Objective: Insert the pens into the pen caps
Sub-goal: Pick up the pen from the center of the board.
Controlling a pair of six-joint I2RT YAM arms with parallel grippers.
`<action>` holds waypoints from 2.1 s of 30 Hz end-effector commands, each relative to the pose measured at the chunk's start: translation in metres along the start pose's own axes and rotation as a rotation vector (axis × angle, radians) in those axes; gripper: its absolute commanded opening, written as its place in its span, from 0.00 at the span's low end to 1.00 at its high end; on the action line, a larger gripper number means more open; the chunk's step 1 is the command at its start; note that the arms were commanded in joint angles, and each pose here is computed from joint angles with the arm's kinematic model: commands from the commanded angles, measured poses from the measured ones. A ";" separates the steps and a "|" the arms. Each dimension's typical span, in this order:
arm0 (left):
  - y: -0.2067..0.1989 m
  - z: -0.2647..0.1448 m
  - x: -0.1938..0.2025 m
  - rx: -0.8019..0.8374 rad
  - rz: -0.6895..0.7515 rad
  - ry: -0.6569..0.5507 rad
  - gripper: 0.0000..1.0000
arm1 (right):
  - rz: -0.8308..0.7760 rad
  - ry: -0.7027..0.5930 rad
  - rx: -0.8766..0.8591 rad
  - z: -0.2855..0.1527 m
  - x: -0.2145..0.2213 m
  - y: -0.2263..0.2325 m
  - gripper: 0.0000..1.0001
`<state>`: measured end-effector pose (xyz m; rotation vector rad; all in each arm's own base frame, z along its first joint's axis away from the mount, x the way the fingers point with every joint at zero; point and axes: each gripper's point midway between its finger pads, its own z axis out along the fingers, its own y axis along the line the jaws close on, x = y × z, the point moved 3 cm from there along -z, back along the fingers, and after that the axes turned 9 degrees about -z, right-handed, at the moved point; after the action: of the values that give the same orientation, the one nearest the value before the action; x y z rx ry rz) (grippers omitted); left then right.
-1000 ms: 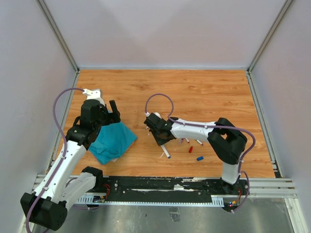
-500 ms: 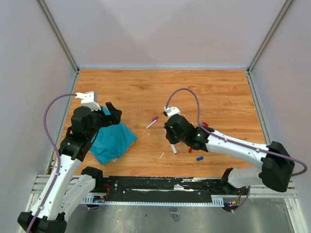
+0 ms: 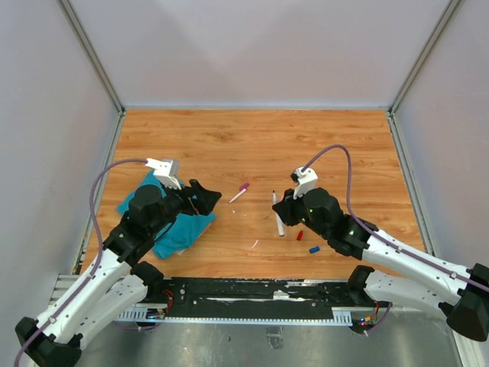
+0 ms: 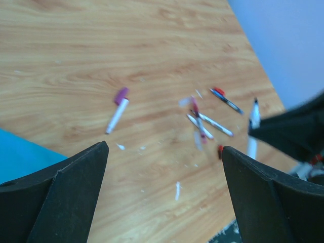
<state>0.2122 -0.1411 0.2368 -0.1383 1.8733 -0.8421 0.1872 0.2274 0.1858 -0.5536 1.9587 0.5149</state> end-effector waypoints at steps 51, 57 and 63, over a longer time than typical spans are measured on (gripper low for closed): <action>-0.137 0.034 0.113 0.538 0.017 0.242 0.27 | 0.524 -0.435 -0.451 -0.018 -0.057 0.036 0.01; -0.127 0.036 0.111 0.478 0.026 0.230 0.01 | 0.510 -0.431 -0.443 -0.015 -0.056 0.035 0.02; -0.116 0.038 0.111 0.407 0.066 0.236 0.00 | 0.476 -0.417 -0.410 -0.014 -0.051 0.031 0.31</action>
<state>0.1556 -0.2999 0.2018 0.2836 1.8913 -1.2775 0.1779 0.2564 0.2331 -0.1751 1.6154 1.2673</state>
